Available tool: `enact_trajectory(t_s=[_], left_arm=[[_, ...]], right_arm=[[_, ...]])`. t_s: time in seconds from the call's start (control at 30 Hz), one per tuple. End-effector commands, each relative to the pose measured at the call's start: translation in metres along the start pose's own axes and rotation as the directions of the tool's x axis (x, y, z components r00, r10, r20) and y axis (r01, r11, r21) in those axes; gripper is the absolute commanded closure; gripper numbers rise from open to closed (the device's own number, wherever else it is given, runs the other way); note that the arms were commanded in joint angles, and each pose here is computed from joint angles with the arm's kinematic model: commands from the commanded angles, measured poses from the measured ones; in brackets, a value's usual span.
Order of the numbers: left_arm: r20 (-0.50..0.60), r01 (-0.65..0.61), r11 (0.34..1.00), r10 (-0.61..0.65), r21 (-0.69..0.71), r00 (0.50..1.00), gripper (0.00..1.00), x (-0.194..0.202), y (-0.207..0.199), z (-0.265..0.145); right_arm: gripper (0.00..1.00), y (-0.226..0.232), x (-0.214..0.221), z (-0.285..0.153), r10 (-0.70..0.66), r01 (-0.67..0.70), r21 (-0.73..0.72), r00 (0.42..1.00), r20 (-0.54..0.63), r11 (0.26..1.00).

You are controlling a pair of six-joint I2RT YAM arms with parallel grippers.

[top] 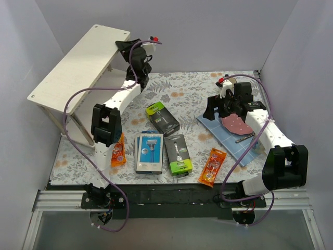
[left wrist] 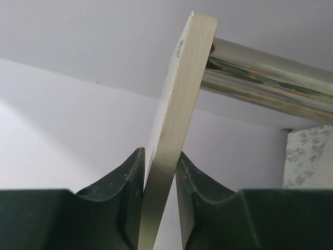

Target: Place and organize the shaving razors onto the shelf

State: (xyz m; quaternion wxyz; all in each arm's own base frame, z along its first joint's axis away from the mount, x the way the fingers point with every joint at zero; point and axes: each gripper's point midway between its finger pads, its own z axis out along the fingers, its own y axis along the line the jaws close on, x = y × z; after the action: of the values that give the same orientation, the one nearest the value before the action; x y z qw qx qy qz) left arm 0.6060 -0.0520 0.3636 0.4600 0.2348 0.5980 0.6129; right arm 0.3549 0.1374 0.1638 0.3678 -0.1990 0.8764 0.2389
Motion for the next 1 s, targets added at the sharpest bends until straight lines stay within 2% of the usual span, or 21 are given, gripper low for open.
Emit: enact_trajectory(t_s=[0.0, 0.13, 0.17, 0.3, 0.33, 0.37, 0.47, 0.5, 0.57, 0.6, 0.73, 0.8, 0.83, 0.87, 0.9, 0.93, 0.97], left_arm=[[0.317, 0.233, 0.972, -0.207, -0.044, 0.925, 1.0, -0.094, 0.051, -0.055], [0.43, 0.243, 0.97, -0.22, 0.002, 0.876, 1.0, -0.118, 0.042, -0.089], [0.493, 0.254, 0.967, -0.231, 0.02, 0.839, 1.0, -0.133, 0.043, -0.104], [0.624, 0.278, 0.957, -0.265, 0.08, 0.735, 1.0, -0.154, 0.04, -0.148], [0.648, 0.304, 0.949, -0.282, 0.081, 0.708, 1.0, -0.155, 0.051, -0.156], [0.671, 0.292, 0.949, -0.292, 0.116, 0.682, 1.0, -0.157, 0.038, -0.169], [0.757, 0.307, 0.934, -0.333, 0.184, 0.561, 1.0, -0.166, 0.039, -0.199], [0.791, 0.301, 0.929, -0.346, 0.214, 0.504, 1.0, -0.172, 0.039, -0.209], [0.821, 0.315, 0.913, -0.381, 0.261, 0.426, 1.0, -0.177, 0.049, -0.223], [0.833, 0.315, 0.899, -0.411, 0.304, 0.371, 1.0, -0.183, 0.048, -0.231], [0.868, 0.315, 0.905, -0.385, 0.288, 0.314, 1.0, -0.201, 0.05, -0.242], [0.89, 0.301, 0.925, -0.327, 0.232, 0.317, 1.0, -0.209, 0.043, -0.25], [0.893, 0.333, 0.921, -0.314, 0.204, 0.323, 0.99, -0.208, 0.047, -0.25], [0.897, 0.358, 0.915, -0.309, 0.189, 0.317, 0.86, -0.208, 0.051, -0.254], [0.897, 0.372, 0.912, -0.302, 0.173, 0.322, 0.52, -0.205, 0.053, -0.254], [0.896, 0.387, 0.909, -0.295, 0.156, 0.332, 0.34, -0.2, 0.056, -0.254], [0.888, 0.4, 0.903, -0.305, 0.155, 0.344, 0.22, -0.195, 0.059, -0.254]], right_arm=[[0.02, 0.0, -0.01, -0.007, -0.009, 0.009, 0.0, 0.998, 0.055, 1.0], [0.02, -0.003, -0.01, -0.009, -0.004, 0.004, 0.005, 0.998, 0.062, 1.0], [0.02, -0.003, -0.009, -0.01, -0.004, 0.004, 0.003, 0.998, 0.062, 1.0], [0.02, -0.007, -0.008, -0.01, 0.003, -0.004, 0.011, 0.998, 0.064, 1.0], [0.02, -0.007, -0.008, -0.011, 0.004, -0.005, 0.013, 0.998, 0.064, 1.0], [0.02, -0.008, -0.009, -0.011, 0.004, -0.005, 0.015, 0.998, 0.066, 1.0], [0.02, -0.009, -0.007, -0.012, 0.011, -0.012, 0.016, 0.998, 0.065, 1.0], [0.02, -0.01, -0.006, -0.011, 0.015, -0.016, 0.017, 0.998, 0.063, 1.0], [0.02, -0.01, -0.005, -0.012, 0.016, -0.017, 0.017, 0.998, 0.063, 1.0], [0.02, -0.01, -0.005, -0.012, 0.02, -0.021, 0.016, 0.998, 0.063, 1.0], [0.02, -0.012, -0.006, -0.013, 0.024, -0.026, 0.022, 0.997, 0.071, 0.999], [0.02, -0.012, -0.007, -0.014, 0.023, -0.024, 0.019, 0.997, 0.073, 1.0], [0.02, -0.011, -0.009, -0.015, 0.014, -0.015, 0.013, 0.997, 0.078, 1.0], [0.02, -0.005, -0.012, -0.016, 0.002, -0.001, -0.016, 0.996, 0.087, 1.0], [0.02, -0.003, -0.017, -0.016, -0.025, 0.028, -0.036, 0.995, 0.099, 0.999], [0.02, 0.0, -0.021, -0.016, -0.042, 0.049, -0.056, 0.994, 0.106, 0.997], [0.02, 0.006, -0.024, -0.016, -0.054, 0.065, -0.092, 0.992, 0.116, 0.994]])
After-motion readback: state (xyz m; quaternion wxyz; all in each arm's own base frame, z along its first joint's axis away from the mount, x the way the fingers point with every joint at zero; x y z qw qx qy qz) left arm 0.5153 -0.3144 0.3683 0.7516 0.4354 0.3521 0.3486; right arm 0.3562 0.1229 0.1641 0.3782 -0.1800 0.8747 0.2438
